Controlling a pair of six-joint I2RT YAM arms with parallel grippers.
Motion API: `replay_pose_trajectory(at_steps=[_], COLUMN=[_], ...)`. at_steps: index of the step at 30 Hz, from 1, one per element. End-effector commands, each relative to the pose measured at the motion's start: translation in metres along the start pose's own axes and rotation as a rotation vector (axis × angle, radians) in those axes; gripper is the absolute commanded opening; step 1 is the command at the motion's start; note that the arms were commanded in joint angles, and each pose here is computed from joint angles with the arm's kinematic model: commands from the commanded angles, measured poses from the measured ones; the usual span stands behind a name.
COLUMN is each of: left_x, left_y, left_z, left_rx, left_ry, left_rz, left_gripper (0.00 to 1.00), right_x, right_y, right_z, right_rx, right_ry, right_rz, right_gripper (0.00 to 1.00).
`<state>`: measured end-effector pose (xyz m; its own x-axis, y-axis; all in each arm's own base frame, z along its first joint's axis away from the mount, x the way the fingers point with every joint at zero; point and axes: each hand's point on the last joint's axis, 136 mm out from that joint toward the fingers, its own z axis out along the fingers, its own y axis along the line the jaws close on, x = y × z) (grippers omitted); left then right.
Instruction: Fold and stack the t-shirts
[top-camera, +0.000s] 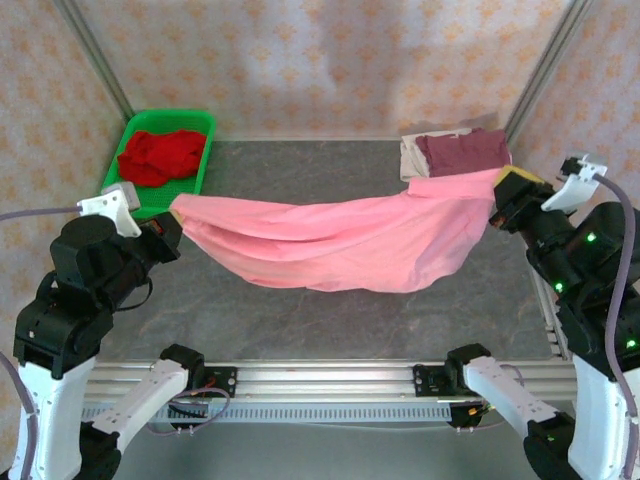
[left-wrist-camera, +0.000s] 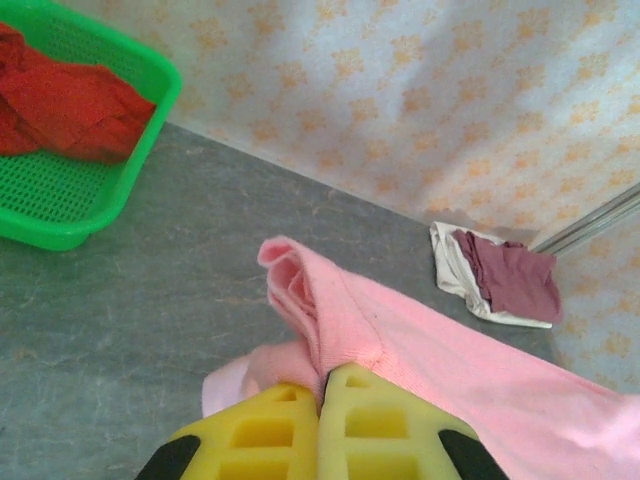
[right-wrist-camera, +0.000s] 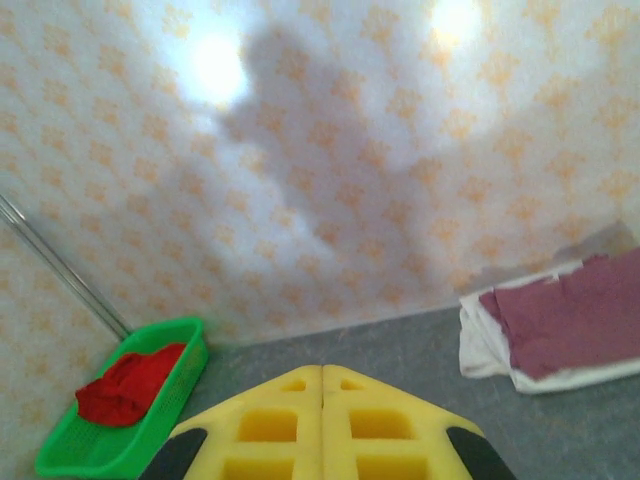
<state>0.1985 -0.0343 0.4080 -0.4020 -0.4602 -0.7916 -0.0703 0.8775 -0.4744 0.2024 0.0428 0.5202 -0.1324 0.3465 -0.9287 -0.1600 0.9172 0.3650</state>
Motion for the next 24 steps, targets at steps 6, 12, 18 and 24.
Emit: replay_pose_trajectory(at_steps=[6,12,18,24], left_x=[-0.052,-0.036,0.016,0.105], left_y=[-0.005,0.046,0.078,0.125], left_z=[0.099,0.215,0.229,0.201], left_rx=[-0.115,-0.254,-0.314,-0.423], left_ry=[-0.049,0.068,0.182,0.373], left_rz=[0.070,0.062,0.078,0.042], left_gripper=[0.00,0.44,0.61,0.64], right_x=[-0.029,0.032,0.082,0.149], right_y=[0.005,-0.034,-0.048,-0.033], right_z=[0.152,0.311,0.350,0.283], right_rx=[0.064,0.149,0.212,0.153], right_ry=[-0.032,0.102,0.361,0.421], right_rz=[-0.084,-0.004,0.002,0.005], right_gripper=[0.00,0.27,0.59,0.62])
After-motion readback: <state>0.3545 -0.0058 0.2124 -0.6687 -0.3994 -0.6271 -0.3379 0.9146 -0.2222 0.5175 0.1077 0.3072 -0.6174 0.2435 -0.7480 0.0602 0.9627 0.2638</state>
